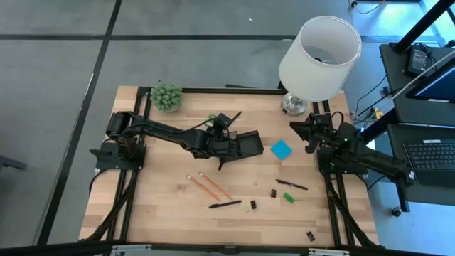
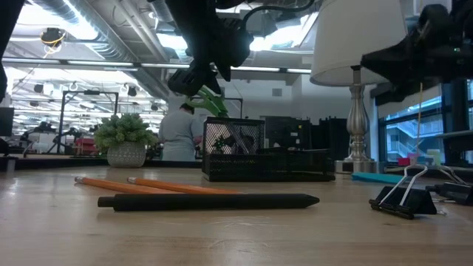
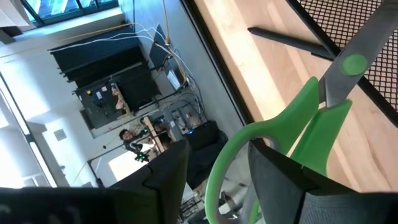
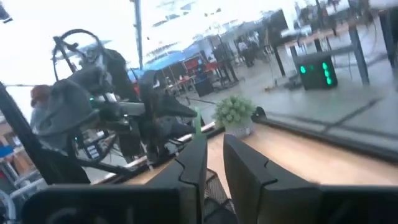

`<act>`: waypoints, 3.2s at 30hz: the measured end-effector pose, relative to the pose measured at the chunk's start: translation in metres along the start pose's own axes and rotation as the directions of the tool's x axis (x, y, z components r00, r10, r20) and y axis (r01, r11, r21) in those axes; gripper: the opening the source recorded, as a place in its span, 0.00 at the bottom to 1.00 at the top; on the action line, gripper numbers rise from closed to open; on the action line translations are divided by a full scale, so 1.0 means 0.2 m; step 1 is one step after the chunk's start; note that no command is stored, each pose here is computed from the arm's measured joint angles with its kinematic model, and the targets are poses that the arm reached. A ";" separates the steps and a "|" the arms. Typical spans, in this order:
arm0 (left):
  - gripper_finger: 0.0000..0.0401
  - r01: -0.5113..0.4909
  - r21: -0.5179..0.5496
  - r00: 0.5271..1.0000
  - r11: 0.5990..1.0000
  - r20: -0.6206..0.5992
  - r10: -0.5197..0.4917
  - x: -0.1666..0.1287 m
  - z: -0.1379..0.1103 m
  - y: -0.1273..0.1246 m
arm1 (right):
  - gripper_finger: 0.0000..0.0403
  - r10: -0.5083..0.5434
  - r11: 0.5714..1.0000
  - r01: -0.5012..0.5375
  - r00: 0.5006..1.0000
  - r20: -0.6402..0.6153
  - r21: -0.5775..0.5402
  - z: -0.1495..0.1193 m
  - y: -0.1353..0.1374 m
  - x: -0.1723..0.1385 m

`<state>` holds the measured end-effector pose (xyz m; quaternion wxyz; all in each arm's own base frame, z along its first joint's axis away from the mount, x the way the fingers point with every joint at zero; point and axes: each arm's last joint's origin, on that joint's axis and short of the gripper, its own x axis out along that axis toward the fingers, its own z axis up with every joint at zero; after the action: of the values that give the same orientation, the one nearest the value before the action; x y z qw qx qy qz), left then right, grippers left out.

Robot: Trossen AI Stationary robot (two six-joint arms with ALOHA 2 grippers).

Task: Pick and place office supplies into organizer
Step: Put the green scissors into the black organizer

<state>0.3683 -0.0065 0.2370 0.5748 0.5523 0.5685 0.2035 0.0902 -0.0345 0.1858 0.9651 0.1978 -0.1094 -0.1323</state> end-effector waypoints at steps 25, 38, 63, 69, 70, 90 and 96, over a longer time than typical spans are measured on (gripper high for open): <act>0.38 -0.021 -0.071 0.999 0.997 0.032 0.024 -0.02 0.03 0.01 | 0.14 0.053 0.995 -0.073 0.968 -0.244 -0.074 -0.03 0.09 0.34; 0.36 -0.112 -0.218 0.992 0.969 0.036 0.123 -0.17 -0.05 0.10 | 0.14 0.020 0.999 -0.033 0.932 -0.363 -0.032 -0.07 0.11 0.52; 0.40 0.664 -0.733 0.741 0.146 0.619 -0.259 -0.32 -0.64 0.19 | 0.14 0.010 1.000 -0.002 0.923 -0.385 0.022 -0.10 0.10 0.54; 0.40 0.678 -0.730 0.709 0.088 0.617 -0.342 -0.16 -0.66 0.10 | 0.14 0.004 1.000 -0.009 0.917 -0.398 -0.010 -0.11 0.10 0.54; 0.40 0.683 -0.726 0.701 0.080 0.620 -0.354 -0.14 -0.67 0.09 | 0.14 0.003 1.000 -0.010 0.916 -0.402 -0.015 -0.11 0.09 0.54; 0.36 0.725 -0.684 0.684 -0.083 0.729 -0.031 -0.06 -0.86 -0.25 | 0.14 -0.043 0.999 0.025 0.871 -0.490 -0.043 -0.16 0.07 0.51; 0.36 0.671 -0.726 0.733 -0.149 0.680 -0.014 0.03 -0.87 -0.41 | 0.14 -0.043 0.999 0.025 0.871 -0.490 -0.044 -0.16 0.07 0.51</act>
<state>0.1852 0.0428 0.2076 0.9288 -0.1803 0.2242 0.2337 0.1982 -0.0415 0.1801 0.9622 0.2093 0.1447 -0.0967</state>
